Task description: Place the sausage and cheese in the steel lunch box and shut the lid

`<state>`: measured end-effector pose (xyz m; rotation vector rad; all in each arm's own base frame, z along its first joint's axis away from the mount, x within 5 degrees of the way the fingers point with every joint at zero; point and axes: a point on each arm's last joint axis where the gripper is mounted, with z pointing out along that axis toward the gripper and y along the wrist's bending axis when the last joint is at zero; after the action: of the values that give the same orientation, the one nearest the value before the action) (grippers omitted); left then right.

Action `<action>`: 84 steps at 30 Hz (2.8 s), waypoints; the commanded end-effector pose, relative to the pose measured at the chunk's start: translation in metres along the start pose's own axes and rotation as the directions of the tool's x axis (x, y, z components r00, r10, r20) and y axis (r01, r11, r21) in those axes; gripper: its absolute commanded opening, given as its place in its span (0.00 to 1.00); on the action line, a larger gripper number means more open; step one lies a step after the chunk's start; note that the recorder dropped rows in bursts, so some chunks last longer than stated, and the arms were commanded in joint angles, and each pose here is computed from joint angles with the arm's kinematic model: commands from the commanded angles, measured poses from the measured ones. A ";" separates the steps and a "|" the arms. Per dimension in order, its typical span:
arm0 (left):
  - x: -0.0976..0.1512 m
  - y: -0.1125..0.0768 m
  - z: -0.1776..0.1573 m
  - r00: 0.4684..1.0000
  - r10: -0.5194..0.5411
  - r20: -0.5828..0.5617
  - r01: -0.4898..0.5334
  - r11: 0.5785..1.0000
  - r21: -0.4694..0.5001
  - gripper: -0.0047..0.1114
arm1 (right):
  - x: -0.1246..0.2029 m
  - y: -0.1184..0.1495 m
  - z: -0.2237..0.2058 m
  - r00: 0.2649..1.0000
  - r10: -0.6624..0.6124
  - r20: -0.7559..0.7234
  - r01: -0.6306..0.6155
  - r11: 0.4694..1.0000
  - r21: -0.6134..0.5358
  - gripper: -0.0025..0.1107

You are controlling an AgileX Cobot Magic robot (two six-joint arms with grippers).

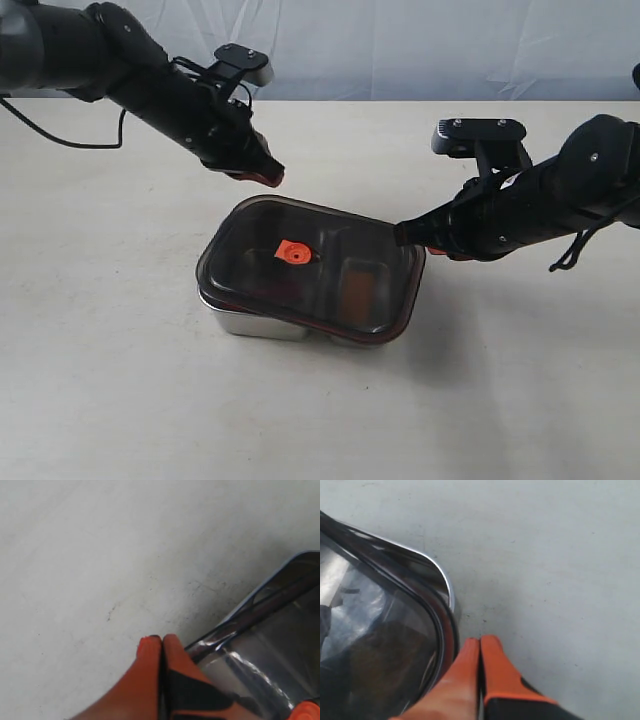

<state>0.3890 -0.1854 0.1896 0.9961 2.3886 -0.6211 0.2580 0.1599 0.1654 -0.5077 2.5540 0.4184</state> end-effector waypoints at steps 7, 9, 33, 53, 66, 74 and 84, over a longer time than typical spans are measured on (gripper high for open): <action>-0.005 -0.007 -0.019 1.000 0.002 0.006 -0.002 1.000 0.008 0.04 | 0.000 0.001 0.001 1.000 -0.017 -0.015 0.017 1.000 -0.006 0.01; -0.005 -0.006 -0.019 1.000 0.001 0.006 -0.001 1.000 0.007 0.04 | 0.000 0.001 0.001 1.000 -0.017 -0.015 0.017 1.000 -0.006 0.01; -0.005 -0.005 -0.019 1.000 0.005 0.007 -0.005 1.000 -0.004 0.04 | 0.005 0.004 0.000 0.998 0.005 -0.064 -0.007 0.999 -0.032 0.01; 0.000 0.008 -0.022 0.998 -0.011 -0.055 0.003 0.989 -0.146 0.04 | 0.007 0.009 0.001 0.997 -0.026 -0.074 0.024 0.999 -0.039 0.01; 0.003 0.007 -0.022 0.996 -0.028 -0.083 0.016 0.989 -0.144 0.04 | 0.000 0.006 0.008 1.000 -0.013 -0.016 0.013 1.000 -0.011 0.01; 0.030 0.023 -0.033 0.913 -0.284 -0.293 0.154 0.905 -0.397 0.04 | -0.002 0.004 0.017 0.999 -0.022 -0.032 0.022 1.000 -0.002 0.01; 0.052 -0.004 -0.023 0.809 -0.325 -0.489 0.165 0.925 -0.341 0.04 | -0.015 0.007 0.010 0.999 -0.033 0.012 0.033 0.999 -0.010 0.01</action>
<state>0.3567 -0.1429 0.1804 0.7896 3.0038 -0.0558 0.2704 0.1751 0.1628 -0.5362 2.5400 0.4261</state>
